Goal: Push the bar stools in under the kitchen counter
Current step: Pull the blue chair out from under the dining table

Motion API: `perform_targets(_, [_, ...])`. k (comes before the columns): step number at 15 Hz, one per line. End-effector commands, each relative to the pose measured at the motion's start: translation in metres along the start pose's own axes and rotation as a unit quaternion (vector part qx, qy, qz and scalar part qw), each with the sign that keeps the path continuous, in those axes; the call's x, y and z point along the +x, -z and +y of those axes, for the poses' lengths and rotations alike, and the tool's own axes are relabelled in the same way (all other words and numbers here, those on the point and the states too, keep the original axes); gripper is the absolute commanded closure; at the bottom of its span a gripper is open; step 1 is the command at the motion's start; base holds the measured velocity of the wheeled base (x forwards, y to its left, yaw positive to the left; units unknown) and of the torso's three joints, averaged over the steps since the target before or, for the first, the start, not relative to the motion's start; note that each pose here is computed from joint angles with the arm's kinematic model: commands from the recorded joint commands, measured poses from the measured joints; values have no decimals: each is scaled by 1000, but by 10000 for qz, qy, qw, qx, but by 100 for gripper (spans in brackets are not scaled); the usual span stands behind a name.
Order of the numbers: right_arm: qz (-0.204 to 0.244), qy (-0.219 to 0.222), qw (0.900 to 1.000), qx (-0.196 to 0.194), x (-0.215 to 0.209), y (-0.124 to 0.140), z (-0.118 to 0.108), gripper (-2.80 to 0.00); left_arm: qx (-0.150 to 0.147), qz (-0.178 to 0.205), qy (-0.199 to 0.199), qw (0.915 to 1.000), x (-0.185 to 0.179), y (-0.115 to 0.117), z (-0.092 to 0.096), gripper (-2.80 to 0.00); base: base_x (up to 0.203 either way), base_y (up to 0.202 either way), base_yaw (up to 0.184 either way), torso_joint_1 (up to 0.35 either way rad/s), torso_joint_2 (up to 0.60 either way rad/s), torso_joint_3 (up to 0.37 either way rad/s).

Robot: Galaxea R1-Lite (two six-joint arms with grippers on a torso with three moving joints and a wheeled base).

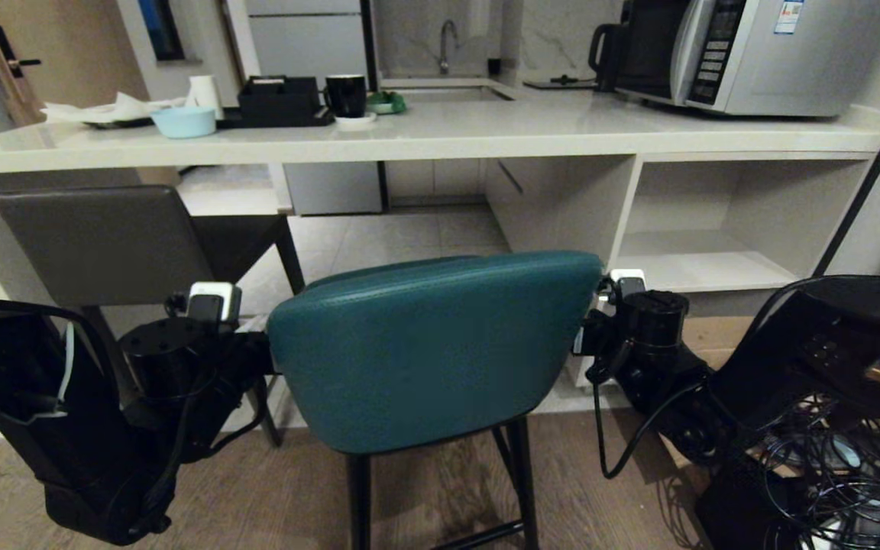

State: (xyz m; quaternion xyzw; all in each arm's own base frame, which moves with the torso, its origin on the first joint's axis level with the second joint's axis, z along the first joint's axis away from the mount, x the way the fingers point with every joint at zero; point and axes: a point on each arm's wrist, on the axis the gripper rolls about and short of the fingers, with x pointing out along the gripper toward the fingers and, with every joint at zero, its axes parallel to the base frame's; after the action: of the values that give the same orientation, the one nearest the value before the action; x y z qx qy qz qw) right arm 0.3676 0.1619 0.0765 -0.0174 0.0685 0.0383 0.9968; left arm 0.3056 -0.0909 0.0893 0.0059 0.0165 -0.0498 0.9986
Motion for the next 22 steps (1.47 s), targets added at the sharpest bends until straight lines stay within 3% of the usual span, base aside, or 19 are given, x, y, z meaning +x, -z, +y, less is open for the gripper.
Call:
perform_targets(1, [-52,-39,10000,17,6,1,2,0,-3,17,70,10000,1,3,-3,0,0,0,0,0,0,0])
perform_targets(5, [-49,48,10000,43,5,0,-6,0,-12,119,16,9999,-5,6,1,0,0,0,0,0,0,0])
perform_targets(6, [-82,67,9999,57,4,-3,-7,0,-13,137,-152,9998,-5,6,6,0,0,0,0,0,0,0])
perform_targets(8, [-62,222,9997,73,0,-7,-22,0,-86,172,-938,9954,0,9,34,0,0,0,0,0,0,0])
perform_targets(10, [-63,498,9987,131,2,-9,-45,0,-385,62,-1366,9899,0,5,56,0,0,0,0,0,0,0])
perform_targets(15, [-300,787,9961,257,-21,-37,-75,0,-513,-232,-1253,9905,-15,-16,55,0,0,0,0,0,0,0])
perform_targets(18, [-482,851,9947,317,-61,-58,-86,0,-505,-183,-725,9959,-62,-28,48,0,0,0,0,0,0,0])
perform_targets(22, [-1082,868,9893,454,-131,-98,-99,0,-512,-499,-536,9960,-110,-47,48,0,0,0,0,0,0,0])
